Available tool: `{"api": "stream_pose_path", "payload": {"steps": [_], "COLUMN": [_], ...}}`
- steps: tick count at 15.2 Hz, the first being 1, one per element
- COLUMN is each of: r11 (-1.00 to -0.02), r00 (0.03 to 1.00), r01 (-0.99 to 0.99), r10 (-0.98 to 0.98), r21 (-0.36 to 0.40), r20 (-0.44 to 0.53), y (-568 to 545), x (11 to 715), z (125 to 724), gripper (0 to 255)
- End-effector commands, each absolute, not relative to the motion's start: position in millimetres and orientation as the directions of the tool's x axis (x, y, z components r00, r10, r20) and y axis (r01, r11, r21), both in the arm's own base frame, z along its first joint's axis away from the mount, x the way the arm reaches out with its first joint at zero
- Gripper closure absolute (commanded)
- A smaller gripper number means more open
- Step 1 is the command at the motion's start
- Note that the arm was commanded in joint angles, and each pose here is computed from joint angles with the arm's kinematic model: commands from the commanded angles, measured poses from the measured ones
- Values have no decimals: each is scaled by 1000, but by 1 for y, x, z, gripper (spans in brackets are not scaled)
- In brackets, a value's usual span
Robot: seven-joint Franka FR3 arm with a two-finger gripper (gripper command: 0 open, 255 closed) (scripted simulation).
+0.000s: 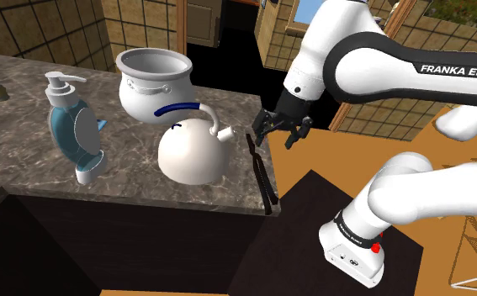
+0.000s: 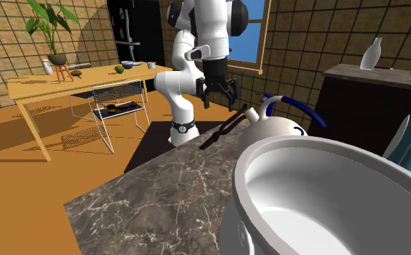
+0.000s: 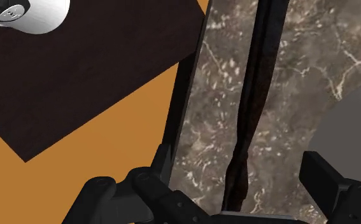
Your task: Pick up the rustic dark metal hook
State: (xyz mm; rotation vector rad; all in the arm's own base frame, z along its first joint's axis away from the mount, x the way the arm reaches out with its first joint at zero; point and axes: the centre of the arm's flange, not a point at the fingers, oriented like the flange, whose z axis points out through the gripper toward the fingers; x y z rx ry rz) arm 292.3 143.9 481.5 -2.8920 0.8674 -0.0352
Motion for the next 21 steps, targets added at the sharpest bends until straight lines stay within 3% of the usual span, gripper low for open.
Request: {"api": "stream_pose_path", "payload": {"steps": [1,11,12,21], "r11": [-787,-773,-773,-773], "r00": [795,782,782,782], "r01": [-602,-618,-619,-618], "r10": [-606,-623,-623,-623], "r21": [-136,-140,-139,-140], "r20": [-14,-14,-14,-14], "y": [165,171,172,171], "x": [296,298,298,298], "z": [466,421,421,421], "gripper": [0,0,255,255]}}
